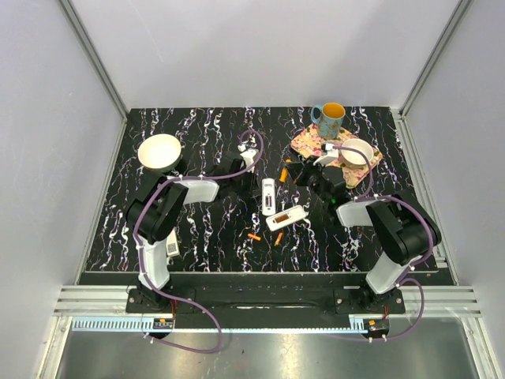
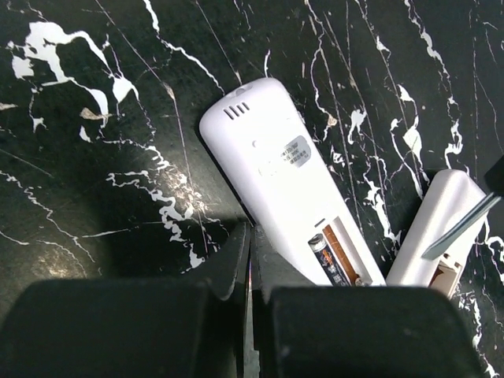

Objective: Unload the batteries from the remote control

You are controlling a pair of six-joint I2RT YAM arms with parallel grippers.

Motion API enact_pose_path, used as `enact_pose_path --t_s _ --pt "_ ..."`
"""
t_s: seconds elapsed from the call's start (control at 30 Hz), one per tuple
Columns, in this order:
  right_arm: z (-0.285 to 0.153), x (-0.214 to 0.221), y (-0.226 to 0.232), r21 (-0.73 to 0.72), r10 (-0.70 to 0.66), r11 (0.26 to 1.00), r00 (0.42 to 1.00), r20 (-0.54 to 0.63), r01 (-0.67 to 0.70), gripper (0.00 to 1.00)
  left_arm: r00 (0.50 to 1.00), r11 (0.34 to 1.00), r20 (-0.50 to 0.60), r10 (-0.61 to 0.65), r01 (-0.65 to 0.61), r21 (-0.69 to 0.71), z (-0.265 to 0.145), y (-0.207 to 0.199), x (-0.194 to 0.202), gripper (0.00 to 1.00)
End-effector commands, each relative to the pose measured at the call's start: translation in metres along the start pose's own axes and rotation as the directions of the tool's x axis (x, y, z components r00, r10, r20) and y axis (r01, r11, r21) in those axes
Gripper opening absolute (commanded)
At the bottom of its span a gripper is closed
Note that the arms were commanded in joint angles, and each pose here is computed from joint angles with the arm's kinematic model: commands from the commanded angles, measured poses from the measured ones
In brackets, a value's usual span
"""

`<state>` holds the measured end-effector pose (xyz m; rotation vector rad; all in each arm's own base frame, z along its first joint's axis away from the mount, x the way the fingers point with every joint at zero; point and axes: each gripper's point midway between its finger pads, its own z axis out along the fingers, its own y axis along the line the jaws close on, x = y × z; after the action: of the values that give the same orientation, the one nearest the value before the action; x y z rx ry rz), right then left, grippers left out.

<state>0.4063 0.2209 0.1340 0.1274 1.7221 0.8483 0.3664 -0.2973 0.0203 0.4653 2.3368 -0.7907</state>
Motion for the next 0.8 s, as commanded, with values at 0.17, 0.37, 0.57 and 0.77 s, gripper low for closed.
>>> enact_pose_path --t_s 0.17,0.37,0.57,0.77 --pt "0.018 -0.009 0.033 -0.055 0.004 0.998 0.994 0.108 0.002 0.0 0.994 0.998 -0.094 -0.061 0.062 0.006 -0.013 -0.014 0.04 0.0" --pt "0.02 0.004 0.03 -0.019 -0.009 1.0 0.994 0.109 0.011 0.0 0.99 0.997 -0.126 -0.062 0.067 0.031 -0.013 -0.034 0.062 0.0" --pt "0.011 -0.004 0.023 0.015 -0.044 0.999 0.987 0.155 0.043 0.0 0.989 0.998 -0.13 -0.065 0.067 0.011 -0.012 -0.034 0.068 0.0" --pt "0.008 -0.012 0.019 0.035 -0.105 0.994 0.977 0.186 0.101 0.0 0.989 0.998 -0.136 -0.059 0.06 0.0 -0.013 -0.034 0.067 0.0"
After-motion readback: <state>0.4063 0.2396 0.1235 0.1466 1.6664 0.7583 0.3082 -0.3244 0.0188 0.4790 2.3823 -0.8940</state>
